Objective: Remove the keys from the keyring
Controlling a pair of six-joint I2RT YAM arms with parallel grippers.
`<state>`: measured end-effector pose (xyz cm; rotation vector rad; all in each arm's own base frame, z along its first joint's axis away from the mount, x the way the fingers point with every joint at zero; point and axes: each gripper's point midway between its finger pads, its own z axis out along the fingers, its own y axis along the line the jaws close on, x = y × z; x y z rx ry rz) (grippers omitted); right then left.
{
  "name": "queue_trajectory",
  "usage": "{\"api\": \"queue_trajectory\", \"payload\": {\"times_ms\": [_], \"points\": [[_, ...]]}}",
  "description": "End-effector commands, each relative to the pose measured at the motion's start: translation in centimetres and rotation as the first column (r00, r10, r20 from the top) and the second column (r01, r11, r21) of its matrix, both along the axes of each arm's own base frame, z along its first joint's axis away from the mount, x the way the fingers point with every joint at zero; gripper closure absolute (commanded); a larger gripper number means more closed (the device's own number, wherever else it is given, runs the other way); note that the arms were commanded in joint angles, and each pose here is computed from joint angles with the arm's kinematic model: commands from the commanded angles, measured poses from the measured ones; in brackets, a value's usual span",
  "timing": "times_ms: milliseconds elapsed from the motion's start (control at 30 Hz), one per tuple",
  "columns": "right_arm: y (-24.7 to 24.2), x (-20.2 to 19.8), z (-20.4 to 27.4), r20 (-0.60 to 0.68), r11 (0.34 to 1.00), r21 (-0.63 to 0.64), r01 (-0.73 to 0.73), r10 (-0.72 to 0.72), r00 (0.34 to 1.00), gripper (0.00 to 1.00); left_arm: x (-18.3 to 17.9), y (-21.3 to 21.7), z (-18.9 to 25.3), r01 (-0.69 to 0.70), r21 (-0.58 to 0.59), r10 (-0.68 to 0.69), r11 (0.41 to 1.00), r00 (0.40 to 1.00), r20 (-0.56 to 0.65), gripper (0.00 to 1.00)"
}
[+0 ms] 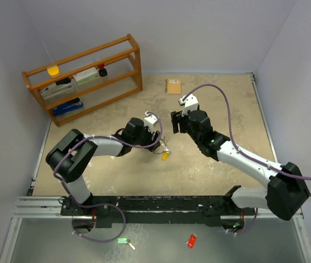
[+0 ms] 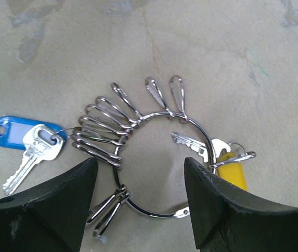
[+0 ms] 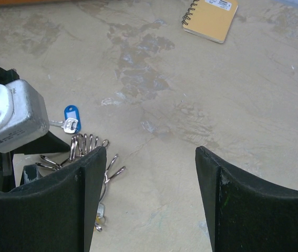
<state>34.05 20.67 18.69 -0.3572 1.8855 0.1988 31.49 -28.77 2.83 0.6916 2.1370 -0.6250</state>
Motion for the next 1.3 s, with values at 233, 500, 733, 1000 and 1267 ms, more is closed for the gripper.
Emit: {"api": "queue_trajectory", "payload": {"times_ms": [233,500,733,1000,1267], "points": [[-1.0,0.0,2.1,0.058,0.999,0.007,0.033,-0.033,0.998,0.29,3.2,0.6,-0.7,-0.165,0.025,0.164,0.986,0.986,0.031,0.45],[-1.4,0.0,2.2,0.064,0.999,-0.001,0.048,-0.048,0.997,0.28,3.1,-0.1,-2.6,-0.154,0.025,0.155,0.988,0.988,-0.019,0.75],[-1.6,0.0,2.2,0.069,0.998,0.001,0.056,-0.056,0.996,0.28,2.7,0.2,-3.0,-0.166,0.019,0.167,0.986,0.986,-0.029,1.0],[-2.0,0.0,0.6,0.033,0.996,-0.027,0.08,-0.079,0.996,0.33,4.0,0.7,1.4,-0.202,-0.028,0.203,0.979,0.976,0.082,1.0],[-2.2,-0.2,-0.7,0.014,0.996,-0.043,0.083,-0.083,0.996,0.37,5.9,0.9,10.7,-0.211,-0.111,0.234,0.971,0.932,0.276,1.0]]}}
